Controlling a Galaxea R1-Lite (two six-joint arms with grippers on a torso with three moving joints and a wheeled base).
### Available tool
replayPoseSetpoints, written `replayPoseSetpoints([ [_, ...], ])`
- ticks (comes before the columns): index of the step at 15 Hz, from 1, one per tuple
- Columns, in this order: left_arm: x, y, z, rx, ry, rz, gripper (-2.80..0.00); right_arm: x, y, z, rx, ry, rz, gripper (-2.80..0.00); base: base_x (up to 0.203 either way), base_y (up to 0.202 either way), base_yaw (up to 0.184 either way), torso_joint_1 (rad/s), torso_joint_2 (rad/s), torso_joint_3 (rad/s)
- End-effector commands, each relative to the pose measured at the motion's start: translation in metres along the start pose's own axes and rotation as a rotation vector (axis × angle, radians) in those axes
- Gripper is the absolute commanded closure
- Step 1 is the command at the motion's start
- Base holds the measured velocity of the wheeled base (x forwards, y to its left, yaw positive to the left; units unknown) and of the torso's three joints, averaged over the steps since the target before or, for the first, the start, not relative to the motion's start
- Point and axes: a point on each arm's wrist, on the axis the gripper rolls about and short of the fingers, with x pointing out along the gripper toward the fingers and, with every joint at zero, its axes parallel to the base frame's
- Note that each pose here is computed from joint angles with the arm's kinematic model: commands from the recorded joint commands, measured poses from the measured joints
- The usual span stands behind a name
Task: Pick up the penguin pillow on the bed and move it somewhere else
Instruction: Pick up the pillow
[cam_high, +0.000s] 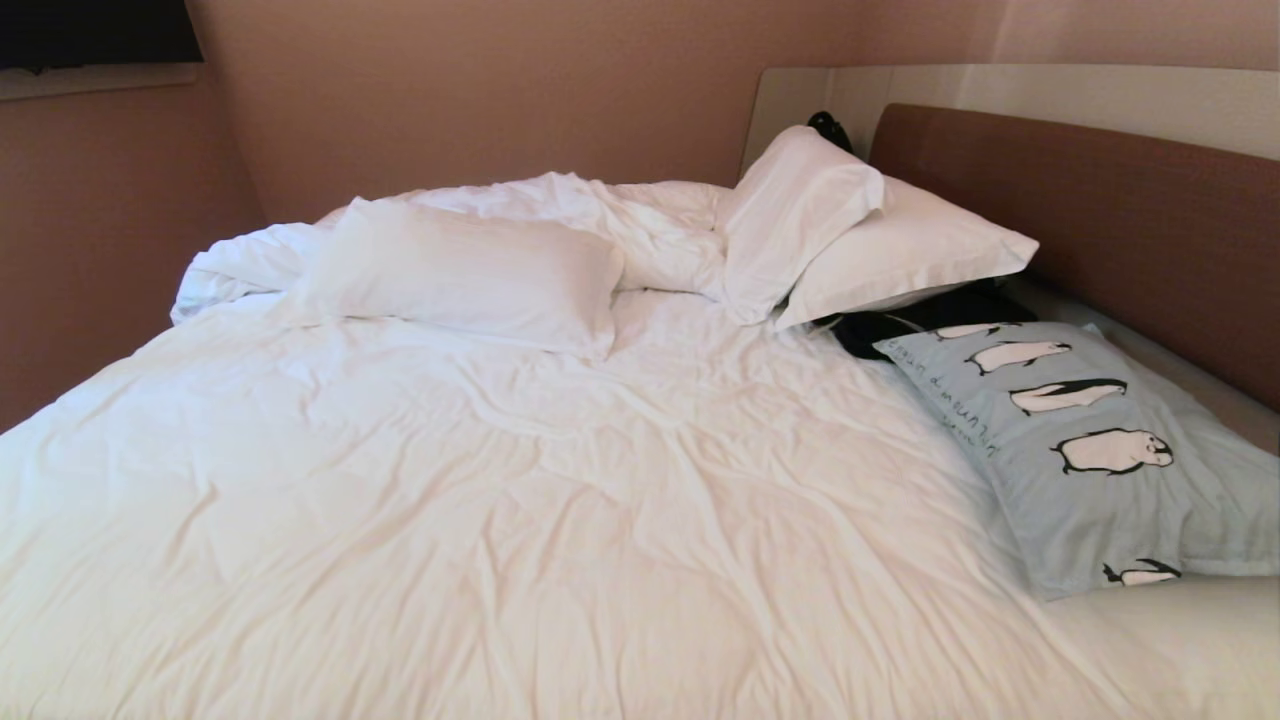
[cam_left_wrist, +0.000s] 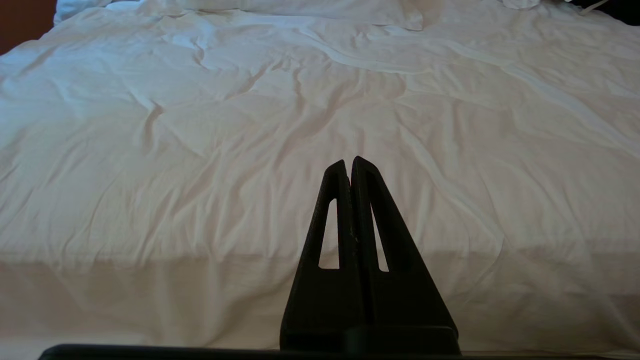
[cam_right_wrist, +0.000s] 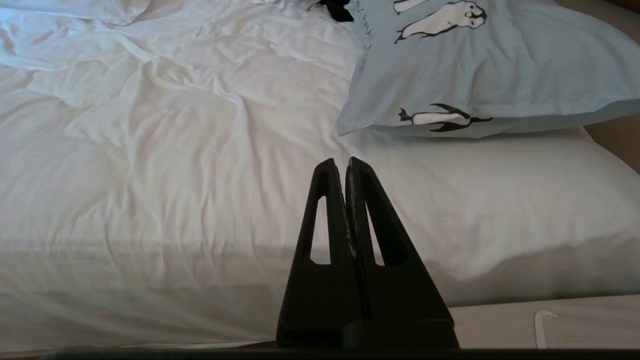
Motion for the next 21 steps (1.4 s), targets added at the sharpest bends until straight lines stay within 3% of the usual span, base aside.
replayPoseSetpoints([
  [1, 0.0, 0.0, 0.0, 0.0, -0.002, 0.002, 0.0, 0.0, 0.0, 0.0, -0.006, -0.002, -0.001, 0.0, 0.0, 0.0, 0.0, 0.0, 0.0, 0.0],
  [7, 0.0, 0.0, 0.0, 0.0, -0.001, 0.0, 0.0, -0.001, 0.0, 0.003, -0.015, -0.002, -0.008, 0.0, 0.0, 0.0, 0.0, 0.0, 0.0, 0.0],
  [15, 0.0, 0.0, 0.0, 0.0, 0.0, 0.0, 0.0, -0.011, -0.001, 0.039, -0.014, 0.019, -0.004, 0.0, 0.0, 0.0, 0.0, 0.0, 0.0, 0.0],
  [21, 0.0, 0.0, 0.0, 0.0, -0.002, 0.0, 0.0, 0.009, -0.001, 0.066, -0.015, 0.098, -0.008, 0.0, 0.0, 0.0, 0.0, 0.0, 0.0, 0.0],
])
